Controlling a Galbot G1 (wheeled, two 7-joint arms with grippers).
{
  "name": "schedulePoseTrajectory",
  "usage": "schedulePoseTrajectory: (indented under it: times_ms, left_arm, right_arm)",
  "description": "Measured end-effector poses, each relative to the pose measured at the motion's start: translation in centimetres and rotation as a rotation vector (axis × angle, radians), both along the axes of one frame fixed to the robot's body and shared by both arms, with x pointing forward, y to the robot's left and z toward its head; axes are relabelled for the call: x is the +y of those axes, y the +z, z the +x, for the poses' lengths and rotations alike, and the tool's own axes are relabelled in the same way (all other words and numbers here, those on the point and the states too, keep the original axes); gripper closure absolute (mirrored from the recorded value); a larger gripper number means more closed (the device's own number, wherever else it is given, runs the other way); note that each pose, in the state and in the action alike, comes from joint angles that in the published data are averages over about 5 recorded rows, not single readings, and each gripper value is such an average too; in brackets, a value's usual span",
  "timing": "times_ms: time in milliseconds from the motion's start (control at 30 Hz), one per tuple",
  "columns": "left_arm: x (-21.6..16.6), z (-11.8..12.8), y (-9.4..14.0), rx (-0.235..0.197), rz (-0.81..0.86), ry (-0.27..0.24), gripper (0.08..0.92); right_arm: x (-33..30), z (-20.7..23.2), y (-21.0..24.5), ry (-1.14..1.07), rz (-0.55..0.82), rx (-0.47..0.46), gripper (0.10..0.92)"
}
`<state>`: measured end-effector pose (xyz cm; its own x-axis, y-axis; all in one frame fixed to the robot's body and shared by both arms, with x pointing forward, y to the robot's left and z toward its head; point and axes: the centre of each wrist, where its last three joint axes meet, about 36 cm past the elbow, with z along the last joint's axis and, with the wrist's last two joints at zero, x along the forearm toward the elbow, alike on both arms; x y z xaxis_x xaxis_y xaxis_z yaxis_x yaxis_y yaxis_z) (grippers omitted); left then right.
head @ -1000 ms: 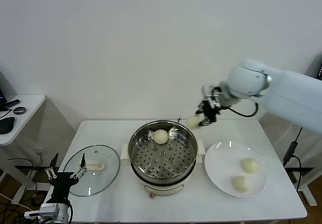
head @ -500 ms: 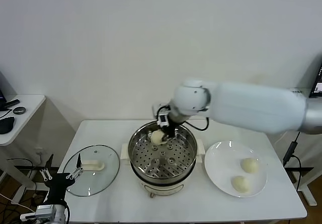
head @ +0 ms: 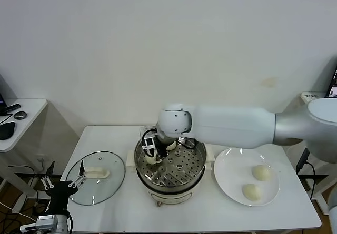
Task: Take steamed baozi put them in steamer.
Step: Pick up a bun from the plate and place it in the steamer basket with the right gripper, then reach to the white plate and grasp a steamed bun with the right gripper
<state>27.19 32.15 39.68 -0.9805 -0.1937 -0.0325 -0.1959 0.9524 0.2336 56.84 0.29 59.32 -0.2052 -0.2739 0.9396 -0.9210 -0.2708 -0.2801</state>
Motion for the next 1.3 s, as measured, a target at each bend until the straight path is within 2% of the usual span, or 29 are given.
schedulePoseTrajectory:
  times_ms: [133, 400, 500, 600, 800, 1000, 1167, 1300]
  left_arm:
    - [0.0, 0.0, -0.1, 0.000, 0.000, 0.001, 0.177]
    - [0.0, 0.0, -0.1, -0.001, 0.000, 0.002, 0.177]
    - [0.0, 0.1, -0.1, -0.002, 0.001, 0.001, 0.177]
    - [0.0, 0.2, -0.2, -0.002, 0.002, -0.001, 0.177]
    - [0.0, 0.6, -0.2, -0.002, 0.001, -0.018, 0.177]
    - [0.1, 0.7, -0.5, 0.000, 0.001, -0.039, 0.177]
    - [0.4, 0.8, -0.8, 0.001, 0.004, -0.054, 0.177]
    - [0.4, 1.0, -0.8, 0.001, 0.006, -0.064, 0.177]
  right_arm:
    - [0.4, 0.3, -0.7, -0.010, 0.004, -0.003, 0.560]
    - [0.2, 0.6, -0.6, -0.022, 0.018, -0.002, 0.334]
    - [-0.6, 0.9, 0.7, -0.019, 0.021, -0.001, 0.254]
    - [-2.2, 1.3, 2.6, -0.013, 0.020, 0.000, 0.210]
    - [-7.9, 2.0, 6.8, 0.023, -0.012, 0.011, 0.200]
    - [-16.4, 2.0, 9.6, 0.050, -0.049, 0.024, 0.200]
    - [-24.1, 1.2, 9.8, 0.039, -0.095, 0.013, 0.200]
    - [-29.4, 0.1, 8.2, 0.004, -0.140, 0.020, 0.200]
